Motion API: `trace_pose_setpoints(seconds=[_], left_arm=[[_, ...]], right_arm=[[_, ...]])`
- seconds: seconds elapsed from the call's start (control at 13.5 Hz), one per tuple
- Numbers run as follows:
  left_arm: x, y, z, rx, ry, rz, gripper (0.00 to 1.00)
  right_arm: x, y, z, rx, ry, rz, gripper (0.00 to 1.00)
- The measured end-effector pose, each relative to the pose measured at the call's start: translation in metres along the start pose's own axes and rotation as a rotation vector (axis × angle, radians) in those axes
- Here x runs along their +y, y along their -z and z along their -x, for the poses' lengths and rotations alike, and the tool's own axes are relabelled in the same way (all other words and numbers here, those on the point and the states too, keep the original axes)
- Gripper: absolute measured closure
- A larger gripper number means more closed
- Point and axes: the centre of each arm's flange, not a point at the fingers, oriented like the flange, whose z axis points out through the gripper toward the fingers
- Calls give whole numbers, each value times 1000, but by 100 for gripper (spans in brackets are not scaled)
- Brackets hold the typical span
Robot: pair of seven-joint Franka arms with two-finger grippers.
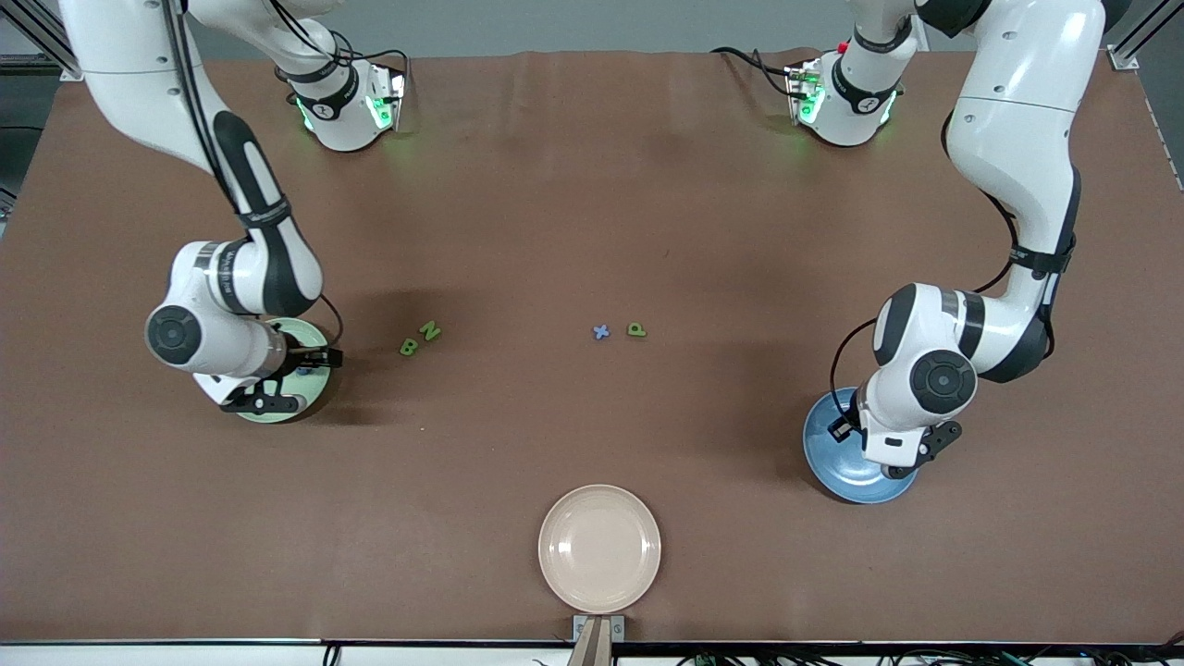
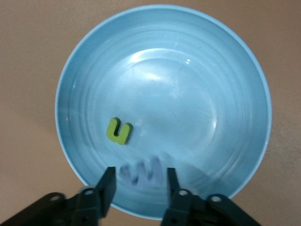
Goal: Sort upper and lower case letters into plates
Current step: 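Move the left gripper to the green d while the right gripper reaches the B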
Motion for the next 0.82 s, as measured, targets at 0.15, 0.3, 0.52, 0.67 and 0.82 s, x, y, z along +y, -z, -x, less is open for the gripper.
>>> trace_pose_setpoints(seconds=[0.15,0.3,0.52,0.67,0.82], left_arm=[[3,1,3,-1,-6,4,20],[10,2,10,-4,-7,10,1],[39,11,41,-26,24,43,1],[67,20,77,-51,57,71,2],[92,28,116,-76,83,89,3]], right_arm=[[-42,-1,11,3,-154,13,12],[-64,-3,19,7,-272,19,10],[-83,-7,24,4,-420,-38,10],[-101,-17,33,-6,-458,-79,10],[-109,-33,43,12,-469,-87,10]])
